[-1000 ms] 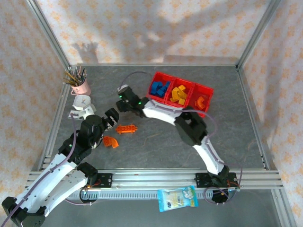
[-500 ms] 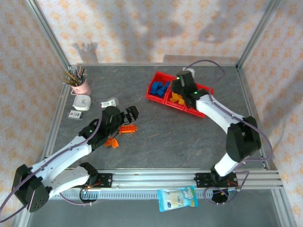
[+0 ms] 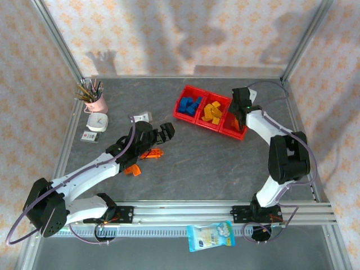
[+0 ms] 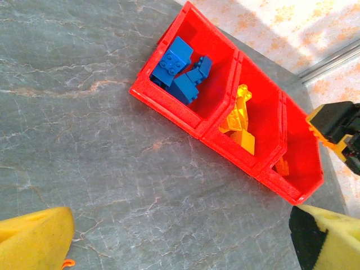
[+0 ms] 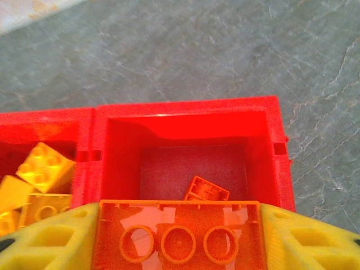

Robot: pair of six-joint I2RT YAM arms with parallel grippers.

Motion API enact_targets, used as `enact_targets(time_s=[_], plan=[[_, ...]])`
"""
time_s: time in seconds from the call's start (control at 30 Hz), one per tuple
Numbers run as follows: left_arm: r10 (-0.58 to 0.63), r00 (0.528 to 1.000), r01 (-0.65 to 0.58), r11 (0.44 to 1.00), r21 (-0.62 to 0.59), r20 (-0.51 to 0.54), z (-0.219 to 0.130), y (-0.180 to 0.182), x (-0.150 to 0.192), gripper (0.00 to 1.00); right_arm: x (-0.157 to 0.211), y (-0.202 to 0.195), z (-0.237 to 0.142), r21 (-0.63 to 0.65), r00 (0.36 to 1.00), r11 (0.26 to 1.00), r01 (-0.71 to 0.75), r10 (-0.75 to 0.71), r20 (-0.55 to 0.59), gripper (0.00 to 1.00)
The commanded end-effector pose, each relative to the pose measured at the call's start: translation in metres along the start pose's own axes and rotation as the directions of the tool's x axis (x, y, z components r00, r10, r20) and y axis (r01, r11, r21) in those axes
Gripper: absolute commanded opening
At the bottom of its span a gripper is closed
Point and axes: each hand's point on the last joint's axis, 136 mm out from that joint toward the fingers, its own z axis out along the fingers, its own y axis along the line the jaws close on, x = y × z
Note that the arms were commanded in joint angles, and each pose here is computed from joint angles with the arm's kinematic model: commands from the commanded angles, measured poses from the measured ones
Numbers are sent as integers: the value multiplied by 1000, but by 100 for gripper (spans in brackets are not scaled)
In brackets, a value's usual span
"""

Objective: Sort the legos into containers by color
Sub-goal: Place the lego in the container.

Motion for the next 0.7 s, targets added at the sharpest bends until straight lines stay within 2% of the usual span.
enact_targets(time_s=[0.0, 0.2, 0.27, 0.33, 0.53, 0.67], plan=[[17, 999, -18, 999, 29, 42, -4, -12, -13, 99, -24, 7, -9, -3, 999, 1000, -16, 17, 43, 69], [28, 998, -30, 999, 25, 60, -9, -11, -17, 99, -30, 24, -25, -74, 999, 997, 16, -13, 39, 80], [31, 997, -32, 999, 18, 68, -11, -9, -18, 99, -29, 26, -29, -65, 999, 997, 31, -29, 32, 82], [31, 997, -33, 999, 15, 75, -15, -8, -20, 99, -22, 39, -38, -108, 998, 993, 52, -50, 24, 83], [11, 995, -8, 1000, -24, 103, -28, 7, -21, 99, 26, 98, -72, -249, 983, 951, 181, -186, 3, 87], [-8, 993, 15, 998, -60, 114, -40, 21, -19, 99, 69, 141, -97, -363, 948, 884, 295, -317, -3, 88]])
